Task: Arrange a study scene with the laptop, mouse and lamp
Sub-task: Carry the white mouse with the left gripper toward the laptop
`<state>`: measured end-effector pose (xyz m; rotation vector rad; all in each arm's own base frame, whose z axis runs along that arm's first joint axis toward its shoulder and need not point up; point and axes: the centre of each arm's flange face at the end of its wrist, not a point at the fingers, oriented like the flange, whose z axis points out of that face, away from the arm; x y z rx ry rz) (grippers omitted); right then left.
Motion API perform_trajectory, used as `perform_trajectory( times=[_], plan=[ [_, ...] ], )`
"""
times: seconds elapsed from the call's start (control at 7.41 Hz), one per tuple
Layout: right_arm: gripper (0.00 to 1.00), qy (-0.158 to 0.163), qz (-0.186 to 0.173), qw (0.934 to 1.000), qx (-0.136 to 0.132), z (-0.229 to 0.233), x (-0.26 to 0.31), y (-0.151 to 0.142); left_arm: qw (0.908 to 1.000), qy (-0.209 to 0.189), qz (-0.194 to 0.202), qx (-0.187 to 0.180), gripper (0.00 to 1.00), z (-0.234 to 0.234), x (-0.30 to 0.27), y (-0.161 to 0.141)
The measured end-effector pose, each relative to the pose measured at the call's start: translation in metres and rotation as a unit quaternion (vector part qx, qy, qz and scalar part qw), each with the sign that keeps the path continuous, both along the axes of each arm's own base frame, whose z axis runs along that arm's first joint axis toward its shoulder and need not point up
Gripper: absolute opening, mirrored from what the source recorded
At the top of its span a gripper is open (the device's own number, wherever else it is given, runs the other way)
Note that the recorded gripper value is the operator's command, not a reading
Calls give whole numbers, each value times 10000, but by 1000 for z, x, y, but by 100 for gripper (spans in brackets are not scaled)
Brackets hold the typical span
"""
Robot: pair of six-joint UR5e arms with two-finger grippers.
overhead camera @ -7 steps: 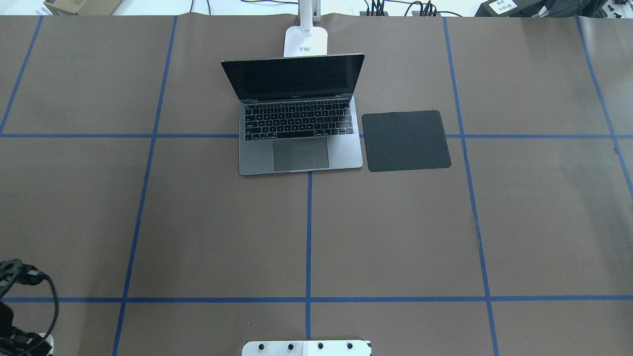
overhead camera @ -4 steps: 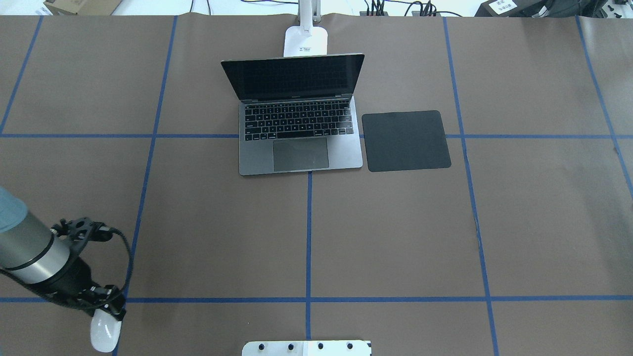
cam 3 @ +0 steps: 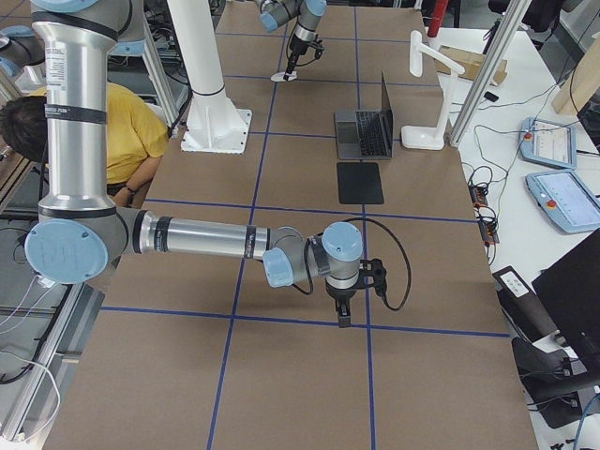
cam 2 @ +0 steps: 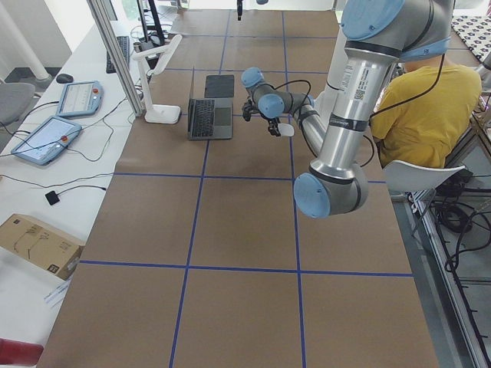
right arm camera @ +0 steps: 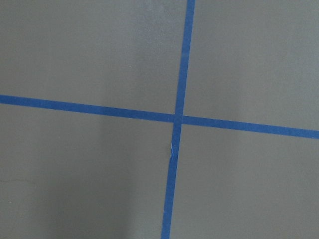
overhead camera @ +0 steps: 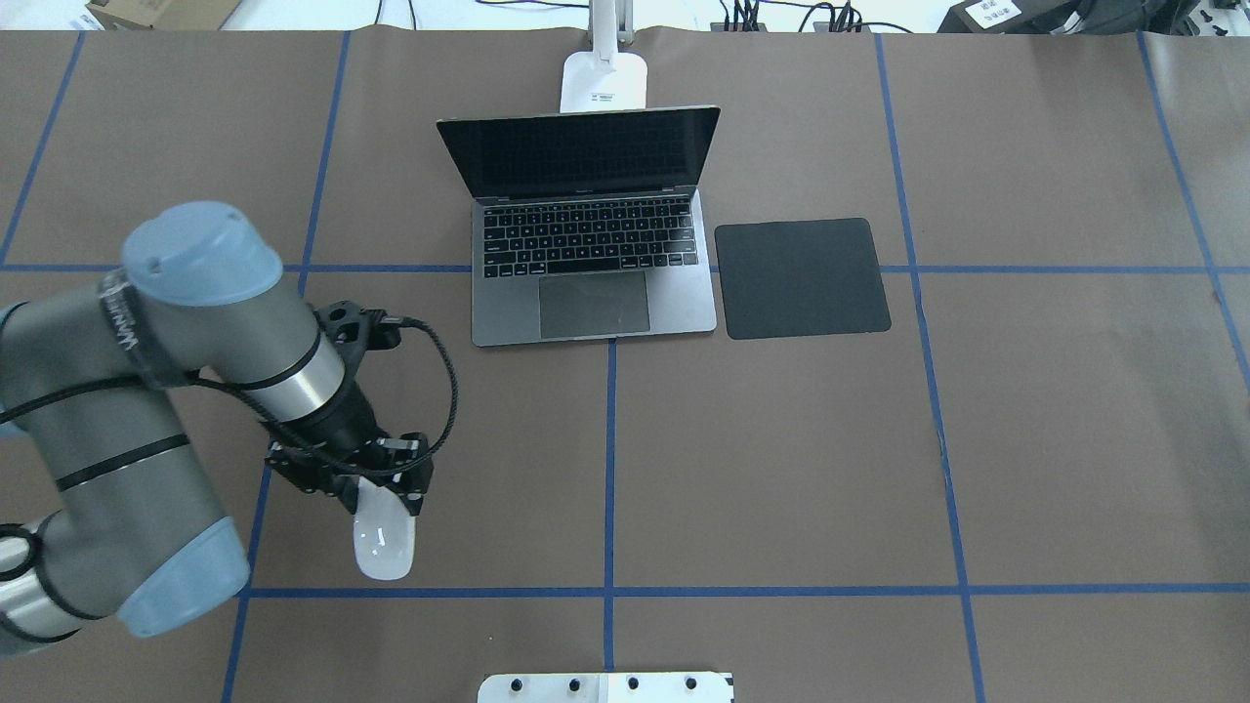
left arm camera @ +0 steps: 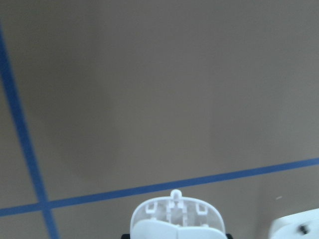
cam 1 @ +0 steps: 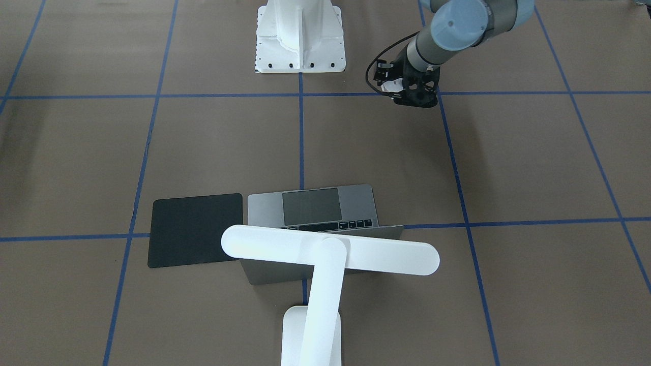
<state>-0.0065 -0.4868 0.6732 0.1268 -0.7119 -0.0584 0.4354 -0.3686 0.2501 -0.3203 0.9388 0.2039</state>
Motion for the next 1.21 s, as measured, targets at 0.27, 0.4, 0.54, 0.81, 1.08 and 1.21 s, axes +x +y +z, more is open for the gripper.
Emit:
perform_trajectory(
  times=[0.27, 0.4, 0.54, 0.81, 1.08, 1.21],
  plan=[
    [100, 4, 9, 10000, -38, 1, 0, 1, 9999, -33, -156, -44, 45, -64, 42, -38],
    [100, 8, 13, 10000, -65, 3, 1, 1, 9996, -71, -257, -62, 46, -95, 69, -60],
    [100, 13, 15, 9999, -100, 7, 1, 2, 9992, -93, -375, -55, 46, -121, 98, -86],
    [100, 9, 17, 9999, -142, 11, 1, 3, 9978, 26, -668, 36, 46, -150, 154, -145],
    [100, 4, 22, 9998, -176, 13, 1, 4, 9954, 72, -938, 181, 45, -185, 184, -179],
    [100, 4, 23, 9998, -190, 14, 1, 5, 9936, 68, -1110, 197, 45, -202, 194, -188]
  ],
)
